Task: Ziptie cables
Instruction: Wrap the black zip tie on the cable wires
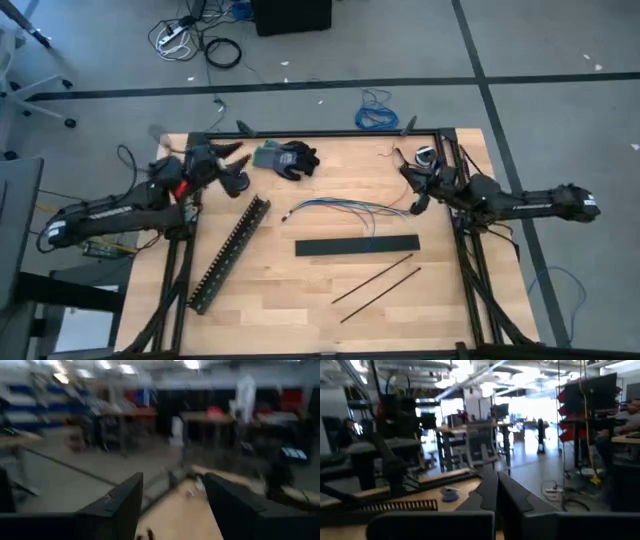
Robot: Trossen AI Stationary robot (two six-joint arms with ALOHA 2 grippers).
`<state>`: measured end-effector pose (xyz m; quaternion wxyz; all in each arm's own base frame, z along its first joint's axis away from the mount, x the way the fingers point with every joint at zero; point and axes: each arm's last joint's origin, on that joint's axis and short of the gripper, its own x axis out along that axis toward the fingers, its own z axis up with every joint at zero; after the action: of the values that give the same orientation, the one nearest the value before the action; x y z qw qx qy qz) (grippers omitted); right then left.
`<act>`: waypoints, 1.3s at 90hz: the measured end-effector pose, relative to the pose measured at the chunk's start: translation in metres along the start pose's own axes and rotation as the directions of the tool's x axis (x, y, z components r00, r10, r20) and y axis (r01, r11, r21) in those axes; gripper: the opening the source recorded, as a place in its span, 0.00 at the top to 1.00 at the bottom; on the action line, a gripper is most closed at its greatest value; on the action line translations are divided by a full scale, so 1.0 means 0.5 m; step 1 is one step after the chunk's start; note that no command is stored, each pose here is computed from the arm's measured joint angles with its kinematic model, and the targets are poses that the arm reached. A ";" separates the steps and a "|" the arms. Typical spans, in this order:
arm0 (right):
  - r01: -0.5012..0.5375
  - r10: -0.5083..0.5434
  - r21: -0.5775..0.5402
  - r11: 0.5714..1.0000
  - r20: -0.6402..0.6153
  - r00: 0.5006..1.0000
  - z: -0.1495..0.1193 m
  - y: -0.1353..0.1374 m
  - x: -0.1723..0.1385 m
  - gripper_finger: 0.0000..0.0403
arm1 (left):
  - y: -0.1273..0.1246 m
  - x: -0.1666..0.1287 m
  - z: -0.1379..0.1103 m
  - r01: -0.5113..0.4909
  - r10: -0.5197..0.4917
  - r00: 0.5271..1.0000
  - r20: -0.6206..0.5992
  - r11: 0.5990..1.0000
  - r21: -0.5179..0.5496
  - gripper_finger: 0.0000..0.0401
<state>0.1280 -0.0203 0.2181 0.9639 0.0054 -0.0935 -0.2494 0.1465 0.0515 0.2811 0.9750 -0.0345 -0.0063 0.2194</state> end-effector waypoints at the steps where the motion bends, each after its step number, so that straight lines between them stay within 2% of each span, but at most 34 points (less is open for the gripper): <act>1: -0.001 0.001 -0.003 1.000 -0.008 1.000 -0.001 0.001 0.002 0.99 | -0.002 0.006 -0.001 0.019 -0.019 1.000 -0.013 1.000 -0.005 0.48; 13: -0.043 0.045 0.014 0.999 -0.099 0.994 -0.016 0.017 0.028 0.99 | -0.025 0.068 -0.025 0.237 -0.245 0.960 -0.132 0.969 -0.076 0.48; 24: -0.149 0.169 0.120 0.982 -0.174 0.970 -0.030 0.035 0.048 0.99 | -0.048 0.115 -0.058 0.329 -0.349 0.915 -0.203 0.936 -0.127 0.48; 35: -0.265 0.330 0.253 0.930 -0.266 0.906 -0.041 0.052 0.061 0.99 | -0.076 0.153 -0.094 0.403 -0.433 0.865 -0.253 0.901 -0.163 0.48; 42: -0.270 0.377 0.315 0.910 -0.354 0.856 -0.048 0.057 0.062 0.99 | -0.101 0.177 -0.112 0.454 -0.492 0.831 -0.259 0.869 -0.195 0.48; 53: -0.180 0.339 0.342 0.922 -0.494 0.801 -0.062 0.053 0.055 0.99 | -0.141 0.209 -0.139 0.515 -0.569 0.781 -0.258 0.820 -0.250 0.48; 62: -0.108 0.288 0.331 0.938 -0.563 0.775 -0.065 0.048 0.049 0.99 | -0.175 0.238 -0.155 0.533 -0.604 0.753 -0.262 0.792 -0.297 0.48; 80: 0.082 0.094 0.210 0.974 -0.707 0.701 -0.058 0.029 0.030 0.99 | -0.245 0.304 -0.179 0.549 -0.648 0.703 -0.294 0.757 -0.354 0.48; 88: 0.122 0.071 0.199 0.972 -0.750 0.657 -0.056 0.023 0.018 0.99 | -0.281 0.333 -0.190 0.586 -0.684 0.664 -0.303 0.727 -0.359 0.48; 98: 0.084 0.196 0.306 0.948 -0.773 0.603 -0.059 0.033 0.010 0.99 | -0.323 0.356 -0.209 0.677 -0.750 0.577 -0.323 0.660 -0.326 0.48; 108: 0.024 0.345 0.413 0.910 -0.790 0.507 -0.069 0.055 -0.002 0.98 | -0.348 0.365 -0.224 0.758 -0.818 0.476 -0.323 0.568 -0.321 0.48; 113: -0.015 0.408 0.452 0.892 -0.788 0.461 -0.070 0.069 -0.010 0.98 | -0.353 0.368 -0.226 0.775 -0.835 0.450 -0.317 0.542 -0.326 0.48; 117: -0.051 0.453 0.480 0.876 -0.779 0.434 -0.070 0.085 -0.014 0.98 | -0.354 0.367 -0.227 0.777 -0.838 0.444 -0.319 0.537 -0.329 0.48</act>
<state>0.1487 0.0193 0.1847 0.8785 0.3072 0.3641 -0.0369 0.3913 -0.0367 0.1799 0.9295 -0.1410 0.1837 -0.2870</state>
